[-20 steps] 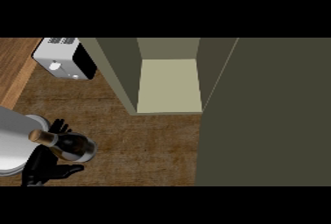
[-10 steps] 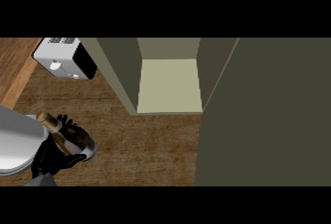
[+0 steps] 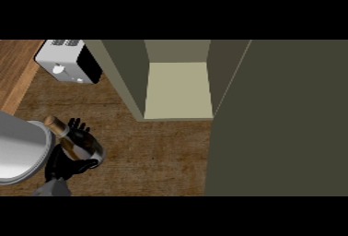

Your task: Pick up the wine, place it into the cabinet and close the cabinet

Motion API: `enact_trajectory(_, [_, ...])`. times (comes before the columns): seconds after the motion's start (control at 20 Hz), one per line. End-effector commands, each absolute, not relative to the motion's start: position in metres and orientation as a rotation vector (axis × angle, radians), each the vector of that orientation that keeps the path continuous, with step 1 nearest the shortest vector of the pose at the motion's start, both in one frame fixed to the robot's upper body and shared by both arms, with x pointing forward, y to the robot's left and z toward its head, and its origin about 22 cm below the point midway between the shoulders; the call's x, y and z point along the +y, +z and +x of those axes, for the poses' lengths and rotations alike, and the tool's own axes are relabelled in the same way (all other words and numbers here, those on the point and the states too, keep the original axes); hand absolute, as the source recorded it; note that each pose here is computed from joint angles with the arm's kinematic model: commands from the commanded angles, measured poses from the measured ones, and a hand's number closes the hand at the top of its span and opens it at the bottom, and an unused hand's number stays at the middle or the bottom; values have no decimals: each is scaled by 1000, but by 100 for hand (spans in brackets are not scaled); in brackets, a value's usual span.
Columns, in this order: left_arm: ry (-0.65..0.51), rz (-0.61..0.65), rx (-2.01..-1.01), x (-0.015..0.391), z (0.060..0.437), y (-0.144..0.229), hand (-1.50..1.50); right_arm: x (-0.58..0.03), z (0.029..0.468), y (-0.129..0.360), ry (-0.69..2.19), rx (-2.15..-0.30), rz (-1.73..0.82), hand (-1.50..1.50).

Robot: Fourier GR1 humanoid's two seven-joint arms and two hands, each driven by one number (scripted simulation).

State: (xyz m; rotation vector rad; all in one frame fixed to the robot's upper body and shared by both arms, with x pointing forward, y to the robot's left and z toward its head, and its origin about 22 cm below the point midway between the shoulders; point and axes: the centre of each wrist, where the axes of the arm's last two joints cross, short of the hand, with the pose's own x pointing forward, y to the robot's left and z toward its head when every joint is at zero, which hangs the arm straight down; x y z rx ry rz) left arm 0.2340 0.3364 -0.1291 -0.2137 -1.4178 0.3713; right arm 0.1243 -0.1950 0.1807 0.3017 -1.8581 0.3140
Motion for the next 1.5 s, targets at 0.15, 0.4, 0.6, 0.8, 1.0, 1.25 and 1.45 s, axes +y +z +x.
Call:
enact_trajectory(0.15, [383,-254,-1421,302,245,-134,150,-208,74,217,317,-1931,370,-150])
enact_trajectory(0.4, [310,-155,-1495,337,233,-127,150,-211,90,206,317,-1943,347,-150])
enact_trajectory(0.6, [284,-160,-1559,317,255,-118,150,-207,95,206,308,-1940,355,-150])
enact_trajectory(0.8, [294,-193,-1613,300,249,-114,150,-208,85,209,293,-1943,348,-150])
enact_trajectory(1.0, [357,-168,-1731,293,215,-123,150,-206,82,210,306,-1928,337,-150])
enact_trajectory(1.25, [351,-257,-1797,274,213,-102,150,-211,88,211,296,-1928,351,-150])
enact_trajectory(1.45, [293,-264,-1831,253,219,-74,150,-209,80,210,293,-1927,343,-150])
